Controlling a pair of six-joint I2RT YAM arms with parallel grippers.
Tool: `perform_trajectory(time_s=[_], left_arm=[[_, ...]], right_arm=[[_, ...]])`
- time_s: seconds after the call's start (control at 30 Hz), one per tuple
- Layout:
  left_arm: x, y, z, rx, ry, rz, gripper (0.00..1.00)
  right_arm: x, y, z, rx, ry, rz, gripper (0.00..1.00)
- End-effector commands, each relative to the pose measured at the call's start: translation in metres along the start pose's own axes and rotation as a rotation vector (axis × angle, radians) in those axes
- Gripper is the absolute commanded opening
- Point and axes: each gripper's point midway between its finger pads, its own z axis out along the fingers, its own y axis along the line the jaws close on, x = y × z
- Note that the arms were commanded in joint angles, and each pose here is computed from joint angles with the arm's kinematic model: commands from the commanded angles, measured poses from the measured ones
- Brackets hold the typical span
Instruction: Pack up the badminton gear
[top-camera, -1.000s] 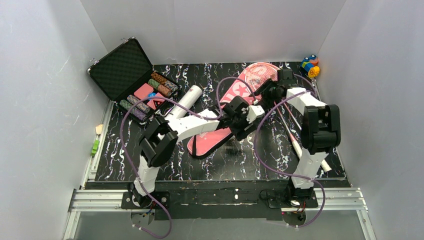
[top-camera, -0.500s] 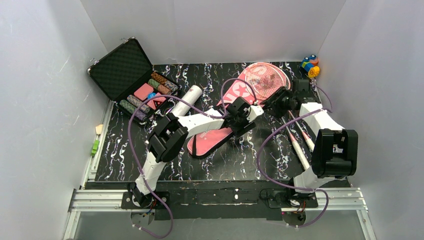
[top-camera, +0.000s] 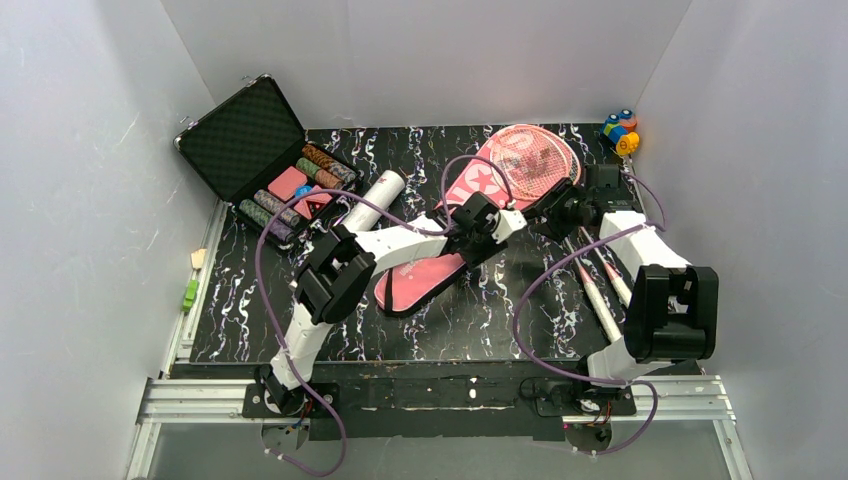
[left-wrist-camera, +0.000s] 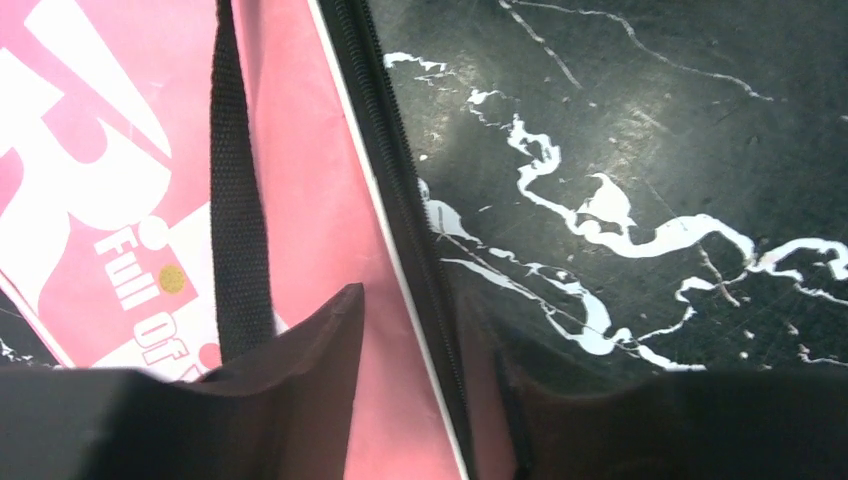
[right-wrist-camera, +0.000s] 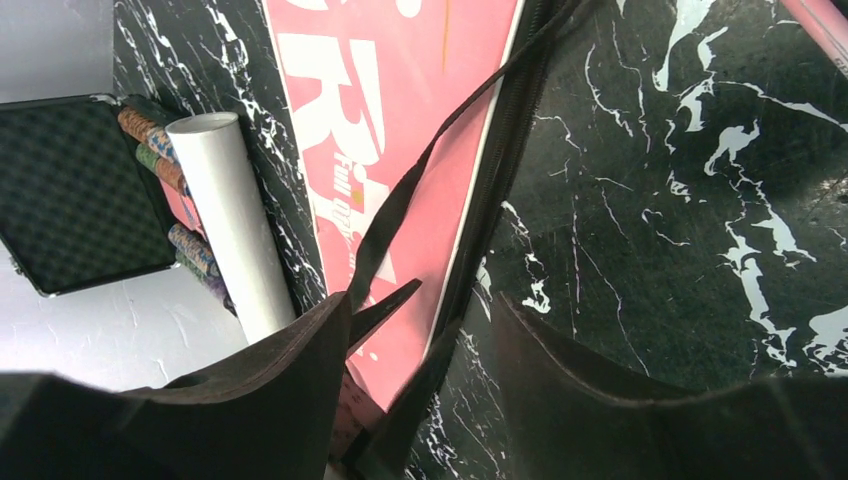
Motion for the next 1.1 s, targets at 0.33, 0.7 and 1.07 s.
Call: perform_trajectory(time_s=[0.33, 0.7, 1.07], left_arm=[[0.0, 0.017, -0.009, 0.084, 0.0, -0.114, 0.64], [-0.008, -0.004, -0.019, 0.153, -0.023, -0.073, 0.71], [0.011, 0.011, -0.004, 0.11, 0.02, -0.113, 0.59]], right_arm=[[-0.013, 0.01, -0.022, -0.061, -0.059, -0.022, 0.6], [-0.007, 0.004, -0.018, -0.063, -0.046, -0.002, 0.59], [-0.007, 0.005, -0.02, -0.069, -0.048, -0.011, 0.54]])
